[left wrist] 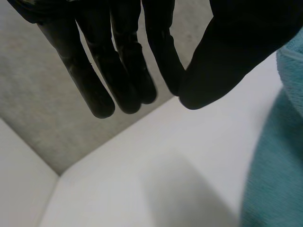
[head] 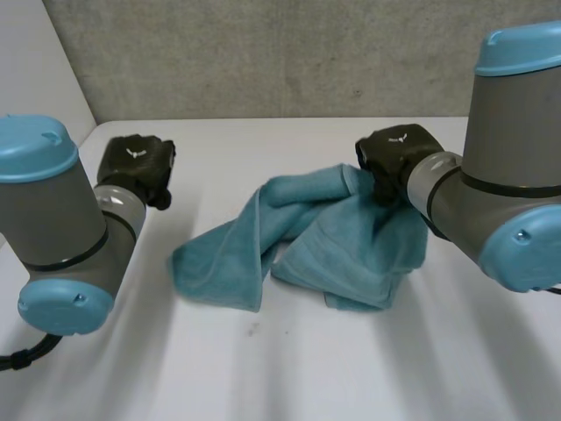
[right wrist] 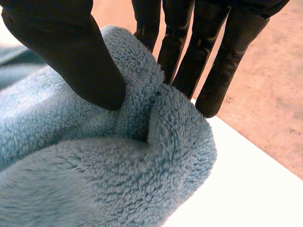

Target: Fold the laundry

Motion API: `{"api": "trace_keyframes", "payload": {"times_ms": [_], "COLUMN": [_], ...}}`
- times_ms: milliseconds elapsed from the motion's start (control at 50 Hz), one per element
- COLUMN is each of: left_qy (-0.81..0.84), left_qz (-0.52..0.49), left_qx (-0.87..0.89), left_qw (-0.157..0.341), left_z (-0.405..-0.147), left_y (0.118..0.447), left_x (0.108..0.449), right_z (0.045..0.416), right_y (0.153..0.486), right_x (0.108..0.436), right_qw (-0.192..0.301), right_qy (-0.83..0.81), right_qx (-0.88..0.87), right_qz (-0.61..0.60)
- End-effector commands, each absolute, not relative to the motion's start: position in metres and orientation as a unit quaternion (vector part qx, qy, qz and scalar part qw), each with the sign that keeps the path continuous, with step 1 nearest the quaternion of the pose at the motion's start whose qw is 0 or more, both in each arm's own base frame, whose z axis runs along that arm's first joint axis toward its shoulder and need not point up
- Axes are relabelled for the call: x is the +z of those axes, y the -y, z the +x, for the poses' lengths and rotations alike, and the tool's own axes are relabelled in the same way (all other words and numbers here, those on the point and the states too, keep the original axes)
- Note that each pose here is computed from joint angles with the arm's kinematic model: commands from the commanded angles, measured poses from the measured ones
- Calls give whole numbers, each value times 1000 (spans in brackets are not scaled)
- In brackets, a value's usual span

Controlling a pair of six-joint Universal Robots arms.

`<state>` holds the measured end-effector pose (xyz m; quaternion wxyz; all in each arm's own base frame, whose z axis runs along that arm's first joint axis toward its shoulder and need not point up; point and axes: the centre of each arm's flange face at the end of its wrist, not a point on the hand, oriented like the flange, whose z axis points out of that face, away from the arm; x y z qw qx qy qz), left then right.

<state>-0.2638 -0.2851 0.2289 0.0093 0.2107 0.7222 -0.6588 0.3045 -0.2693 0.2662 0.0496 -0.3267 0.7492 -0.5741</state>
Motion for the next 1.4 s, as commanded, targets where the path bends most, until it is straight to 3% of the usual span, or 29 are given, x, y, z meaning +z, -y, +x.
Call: {"api": "trace_keyframes", "payload": {"times_ms": [20, 160, 240, 580, 900, 960, 1020, 1100, 1120, 1140, 1160, 1180, 1220, 1260, 1320, 1400], "left_qy": [-743, -764, -770, -809, -813, -804, -768, -732, -672, -671, -612, -585, -540, -500, -448, -470], "left_qz": [220, 155, 142, 154, 157, 156, 145, 149, 151, 151, 162, 165, 172, 177, 185, 196], "left_qx": [-629, -596, -584, -532, -528, -539, -589, -632, -702, -703, -755, -775, -806, -828, -853, -839], "left_qw": [-67, -192, -215, -198, -189, -195, -206, -207, -182, -181, -170, -170, -173, -181, -195, -192], "left_z": [-277, -309, -321, -342, -343, -344, -346, -346, -334, -334, -330, -329, -329, -329, -326, -317], "left_y": [279, 275, 277, 279, 283, 285, 299, 309, 332, 332, 340, 340, 340, 336, 326, 322], "left_x": [205, 190, 180, 124, 121, 130, 165, 191, 238, 238, 276, 291, 316, 338, 368, 360], "right_z": [301, 301, 302, 290, 286, 287, 292, 302, 307, 310, 317, 317, 324, 328, 332, 332], "right_y": [255, 249, 243, 215, 211, 213, 221, 248, 271, 297, 324, 325, 335, 338, 338, 320], "right_x": [250, 229, 222, 217, 219, 221, 223, 227, 235, 251, 296, 297, 345, 377, 389, 369], "right_qw": [5, 7, 9, 13, 1, -6, -21, -55, -82, -113, -149, -149, -166, -167, -156, -98], "right_qy": [-743, -749, -746, -740, -727, -718, -698, -663, -638, -605, -538, -537, -463, -401, -360, -363], "right_qx": [-530, -515, -519, -520, -521, -526, -538, -571, -600, -638, -713, -714, -785, -835, -861, -842], "right_qz": [-408, -416, -418, -427, -447, -457, -472, -481, -476, -462, -424, -424, -376, -337, -324, -386]}}
